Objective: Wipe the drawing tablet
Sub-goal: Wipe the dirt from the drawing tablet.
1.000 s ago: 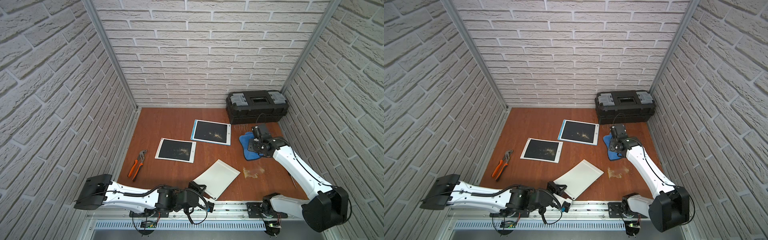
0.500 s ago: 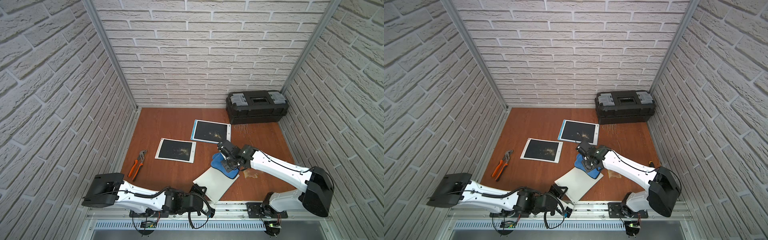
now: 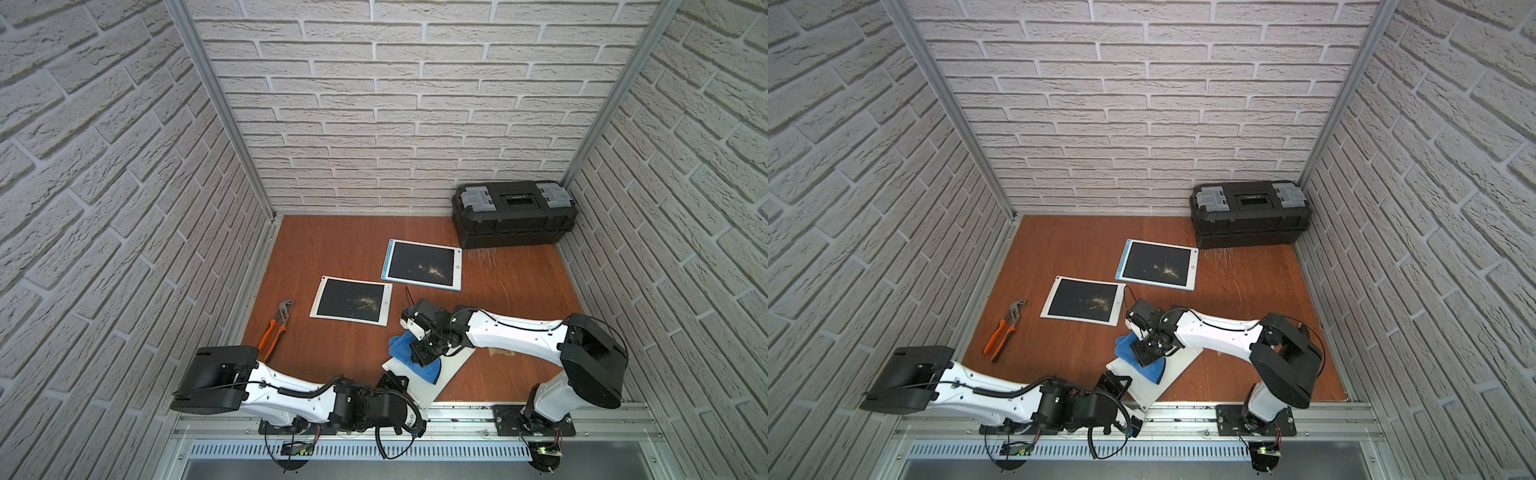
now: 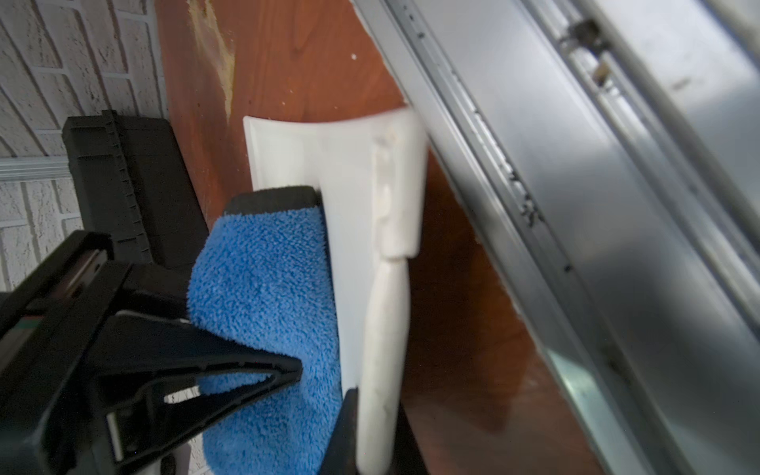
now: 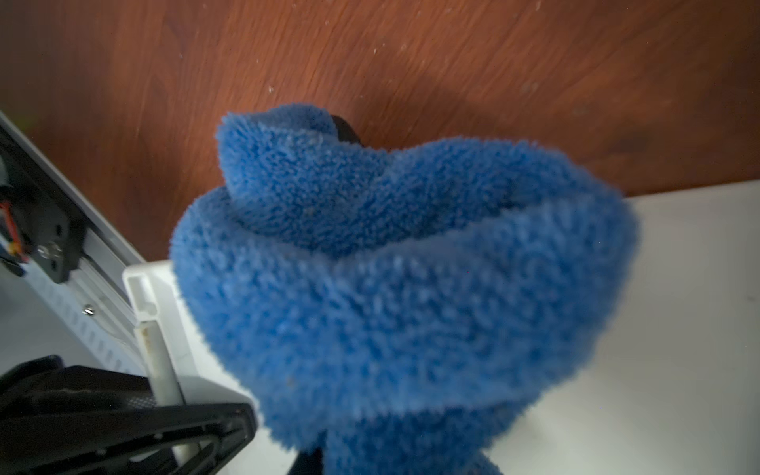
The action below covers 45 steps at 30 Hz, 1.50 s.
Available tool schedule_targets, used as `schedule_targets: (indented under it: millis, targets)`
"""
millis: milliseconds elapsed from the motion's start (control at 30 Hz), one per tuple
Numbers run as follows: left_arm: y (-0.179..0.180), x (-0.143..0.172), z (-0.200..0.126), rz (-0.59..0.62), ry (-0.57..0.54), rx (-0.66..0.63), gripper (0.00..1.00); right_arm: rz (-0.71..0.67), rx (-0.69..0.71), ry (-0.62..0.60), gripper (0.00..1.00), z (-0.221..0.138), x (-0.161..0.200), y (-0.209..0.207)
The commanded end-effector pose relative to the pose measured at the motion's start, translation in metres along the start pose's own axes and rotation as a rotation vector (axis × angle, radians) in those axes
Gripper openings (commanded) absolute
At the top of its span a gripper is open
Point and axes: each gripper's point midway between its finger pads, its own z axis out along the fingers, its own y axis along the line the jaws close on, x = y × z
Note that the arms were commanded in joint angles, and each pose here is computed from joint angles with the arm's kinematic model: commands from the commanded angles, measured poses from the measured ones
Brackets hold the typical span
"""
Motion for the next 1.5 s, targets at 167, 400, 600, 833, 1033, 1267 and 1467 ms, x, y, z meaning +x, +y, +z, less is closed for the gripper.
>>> schedule_targets:
  millis: [167, 400, 600, 833, 1033, 1267, 1467]
  targets:
    - [0.013, -0.005, -0.01, -0.026, -0.033, -0.035, 0.0, 0.358, 0.261, -0.034, 0.02, 0.004, -0.006, -0.13]
    - [0.014, -0.005, -0.012, -0.025, -0.036, -0.037, 0.0, 0.369, 0.635, -0.118, 0.03, -0.057, -0.006, -0.177]
    - [0.013, -0.004, -0.011, -0.02, -0.032, -0.038, 0.0, 0.29, 0.708, -0.102, 0.03, -0.064, 0.004, -0.175]
    - [0.016, -0.002, -0.011, -0.024, -0.016, -0.05, 0.0, -0.034, 0.328, -0.036, 0.03, -0.021, 0.015, -0.063]
    - [0.016, -0.001, -0.012, -0.03, -0.013, -0.046, 0.0, -0.161, -0.103, 0.079, 0.03, -0.009, 0.057, 0.032]
    - [0.015, -0.001, -0.012, -0.03, -0.008, -0.039, 0.0, -0.143, -0.292, 0.154, 0.03, -0.017, 0.102, 0.058]
    - [0.016, -0.001, -0.012, -0.033, -0.005, -0.04, 0.0, 0.116, -0.148, 0.201, 0.03, -0.001, 0.112, -0.019]
